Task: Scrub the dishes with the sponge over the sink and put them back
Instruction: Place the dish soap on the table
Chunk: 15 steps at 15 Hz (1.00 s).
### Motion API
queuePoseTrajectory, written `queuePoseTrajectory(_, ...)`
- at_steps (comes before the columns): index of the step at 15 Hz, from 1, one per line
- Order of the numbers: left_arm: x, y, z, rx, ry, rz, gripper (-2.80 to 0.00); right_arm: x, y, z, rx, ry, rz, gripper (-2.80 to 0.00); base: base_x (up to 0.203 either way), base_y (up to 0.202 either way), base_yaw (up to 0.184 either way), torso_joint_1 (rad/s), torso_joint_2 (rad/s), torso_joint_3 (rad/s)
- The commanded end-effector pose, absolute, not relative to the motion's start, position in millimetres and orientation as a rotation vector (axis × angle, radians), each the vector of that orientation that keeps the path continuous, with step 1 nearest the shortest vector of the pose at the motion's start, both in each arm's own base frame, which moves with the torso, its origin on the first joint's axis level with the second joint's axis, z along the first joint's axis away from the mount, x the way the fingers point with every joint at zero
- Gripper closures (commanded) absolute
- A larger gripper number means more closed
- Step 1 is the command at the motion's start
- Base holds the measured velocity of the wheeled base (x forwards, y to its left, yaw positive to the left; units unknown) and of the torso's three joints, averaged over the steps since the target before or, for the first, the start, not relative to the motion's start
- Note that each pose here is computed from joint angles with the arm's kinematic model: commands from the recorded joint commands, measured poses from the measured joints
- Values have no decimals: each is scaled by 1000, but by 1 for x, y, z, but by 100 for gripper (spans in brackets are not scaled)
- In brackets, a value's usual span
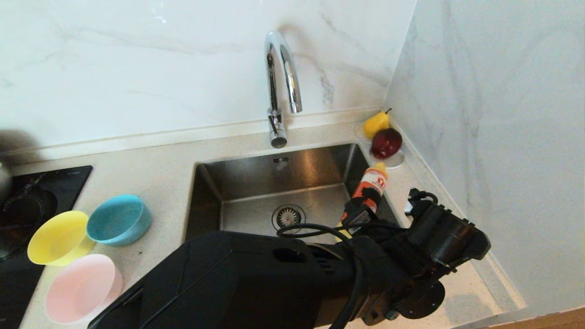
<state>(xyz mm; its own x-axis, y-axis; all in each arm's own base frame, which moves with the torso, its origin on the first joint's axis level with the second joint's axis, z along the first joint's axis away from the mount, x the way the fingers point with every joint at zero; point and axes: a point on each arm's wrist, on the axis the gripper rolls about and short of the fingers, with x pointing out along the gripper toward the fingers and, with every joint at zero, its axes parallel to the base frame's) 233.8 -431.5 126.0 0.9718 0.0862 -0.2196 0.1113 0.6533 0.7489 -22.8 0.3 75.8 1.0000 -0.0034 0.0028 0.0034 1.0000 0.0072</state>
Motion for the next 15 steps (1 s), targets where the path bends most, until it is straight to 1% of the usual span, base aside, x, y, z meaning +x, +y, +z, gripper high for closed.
queuePoseTrajectory(1,233,-430,142,823,225,-8,0,-23,0,76,8,-2,-3,0,0,0,0,0,0,0)
queuePoseTrajectory(7,227,-419,182,730,185,-5,0,-23,0,76,8,-2,-3,0,0,0,0,0,0,0)
queuePoseTrajectory(15,212,-397,247,566,112,-51,0,-23,0,76,8,-2,-3,0,0,0,0,0,0,0)
